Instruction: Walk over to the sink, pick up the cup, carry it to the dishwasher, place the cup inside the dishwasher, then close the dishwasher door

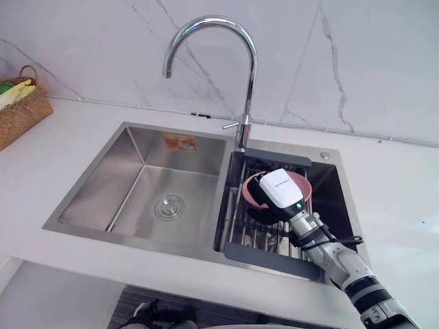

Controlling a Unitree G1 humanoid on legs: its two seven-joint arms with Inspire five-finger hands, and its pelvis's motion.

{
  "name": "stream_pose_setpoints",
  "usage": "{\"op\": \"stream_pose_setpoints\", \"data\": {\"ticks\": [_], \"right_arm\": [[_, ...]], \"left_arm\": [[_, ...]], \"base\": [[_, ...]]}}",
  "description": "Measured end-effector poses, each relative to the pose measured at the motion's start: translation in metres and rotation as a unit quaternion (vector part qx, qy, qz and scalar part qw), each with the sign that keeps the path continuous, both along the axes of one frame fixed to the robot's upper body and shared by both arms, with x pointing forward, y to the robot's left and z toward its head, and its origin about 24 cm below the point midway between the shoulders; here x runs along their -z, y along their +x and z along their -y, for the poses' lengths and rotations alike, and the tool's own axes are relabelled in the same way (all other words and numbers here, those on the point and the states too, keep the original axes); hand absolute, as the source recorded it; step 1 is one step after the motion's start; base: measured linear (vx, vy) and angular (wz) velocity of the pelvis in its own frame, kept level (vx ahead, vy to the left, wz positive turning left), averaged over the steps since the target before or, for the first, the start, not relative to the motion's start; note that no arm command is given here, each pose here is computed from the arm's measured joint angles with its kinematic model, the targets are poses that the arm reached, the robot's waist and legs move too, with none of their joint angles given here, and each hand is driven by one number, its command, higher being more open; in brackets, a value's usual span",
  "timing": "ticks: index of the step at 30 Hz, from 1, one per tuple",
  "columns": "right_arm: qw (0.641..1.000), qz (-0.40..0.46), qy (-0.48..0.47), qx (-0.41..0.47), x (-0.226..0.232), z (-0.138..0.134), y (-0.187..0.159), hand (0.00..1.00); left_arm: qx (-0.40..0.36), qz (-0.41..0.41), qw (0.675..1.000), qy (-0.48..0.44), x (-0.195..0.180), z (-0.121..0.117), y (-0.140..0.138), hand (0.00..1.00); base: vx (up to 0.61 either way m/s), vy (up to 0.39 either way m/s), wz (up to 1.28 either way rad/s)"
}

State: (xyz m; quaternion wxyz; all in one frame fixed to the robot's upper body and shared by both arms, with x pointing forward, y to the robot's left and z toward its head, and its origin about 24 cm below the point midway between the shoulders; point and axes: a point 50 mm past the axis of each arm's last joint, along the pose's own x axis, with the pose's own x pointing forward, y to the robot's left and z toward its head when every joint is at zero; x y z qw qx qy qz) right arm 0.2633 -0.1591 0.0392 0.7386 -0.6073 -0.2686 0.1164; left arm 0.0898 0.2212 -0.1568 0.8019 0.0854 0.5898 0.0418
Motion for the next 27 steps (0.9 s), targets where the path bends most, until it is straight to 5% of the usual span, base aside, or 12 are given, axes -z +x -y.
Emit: {"op": "stream_pose_setpoints", "data": {"ticks": [11,27], "right_arm": [[1.000,-0.004,0.018,0.018,-0.004,0.003,0.003,0.00],[0.974,0.107,0.138,0.146,-0.063,0.057,0.005,0.00]], "left_arm": [[-0.001,0.000,1.000,0.000,0.000,0.000,-0.001,1.00],[-0.004,0.001,1.000,0.002,0.001,0.001,-0.003,1.00]], "base": [[-0.03,-0.002,0.00],[-0.01,0.000,-0.05]]}}
